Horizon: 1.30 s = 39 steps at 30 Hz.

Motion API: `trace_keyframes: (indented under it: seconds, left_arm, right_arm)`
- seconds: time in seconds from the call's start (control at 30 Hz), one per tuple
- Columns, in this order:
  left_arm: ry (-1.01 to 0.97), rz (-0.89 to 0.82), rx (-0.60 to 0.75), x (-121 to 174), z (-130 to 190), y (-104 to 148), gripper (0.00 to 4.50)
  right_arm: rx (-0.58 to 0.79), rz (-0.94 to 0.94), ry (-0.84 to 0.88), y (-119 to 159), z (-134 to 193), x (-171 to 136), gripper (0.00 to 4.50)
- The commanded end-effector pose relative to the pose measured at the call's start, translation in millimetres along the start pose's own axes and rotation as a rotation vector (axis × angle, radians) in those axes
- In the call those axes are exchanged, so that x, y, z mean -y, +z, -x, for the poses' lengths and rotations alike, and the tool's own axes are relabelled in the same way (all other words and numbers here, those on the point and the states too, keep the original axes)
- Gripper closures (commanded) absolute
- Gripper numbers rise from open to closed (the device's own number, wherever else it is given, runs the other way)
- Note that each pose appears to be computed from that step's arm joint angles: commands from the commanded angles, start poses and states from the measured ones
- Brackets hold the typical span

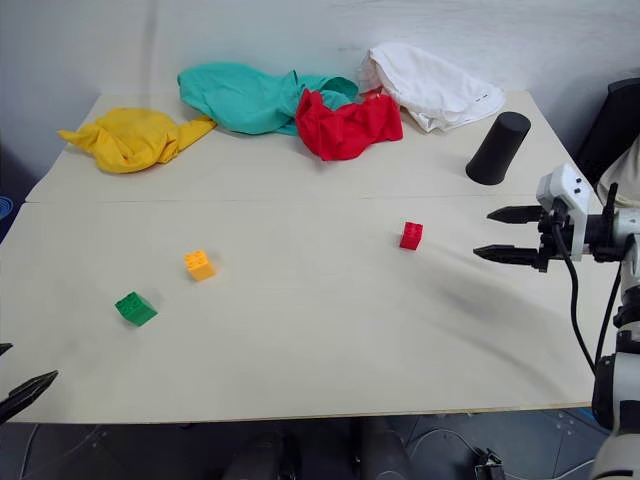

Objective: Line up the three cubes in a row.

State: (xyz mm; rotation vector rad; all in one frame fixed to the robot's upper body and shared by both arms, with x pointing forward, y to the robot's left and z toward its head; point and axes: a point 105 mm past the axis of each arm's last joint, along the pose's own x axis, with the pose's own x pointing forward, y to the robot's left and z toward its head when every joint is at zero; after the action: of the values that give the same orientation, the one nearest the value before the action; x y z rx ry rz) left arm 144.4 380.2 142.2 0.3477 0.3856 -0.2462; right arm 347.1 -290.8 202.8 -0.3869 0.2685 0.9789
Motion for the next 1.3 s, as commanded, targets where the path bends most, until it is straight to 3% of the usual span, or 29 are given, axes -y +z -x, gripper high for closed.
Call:
trace_keyframes:
  seconds: [0.03, 0.43, 0.63, 0.93, 1.17, 1.3]
  left_arm:
    - [0.04, -0.024, -0.016, -4, 8, -1, 0.06]
    - [0.07, -0.009, 0.012, -9, 2, 4, 0.06]
    - [0.044, -0.002, 0.065, -6, -6, 19, 0.06]
    - [-0.276, -0.093, 0.211, 37, -44, 95, 0.06]
    - [-0.749, -0.258, 0.339, 117, -64, 169, 0.06]
    - [-0.846, -0.296, 0.393, 133, -68, 191, 0.06]
  right_arm:
    - [0.01, 0.019, 0.035, 5, 3, -3, 0.0]
    - [0.029, 0.052, -0.011, 7, -1, 1, 0.0]
    - [0.013, 0.112, -0.025, 14, -7, 3, 0.0]
    - [-0.001, 0.192, 0.077, 43, -37, -1, 0.0]
    - [-0.039, 0.206, 0.106, 58, -84, 3, 0.0]
    - [-0.069, 0.195, 0.105, 50, -101, 3, 0.0]
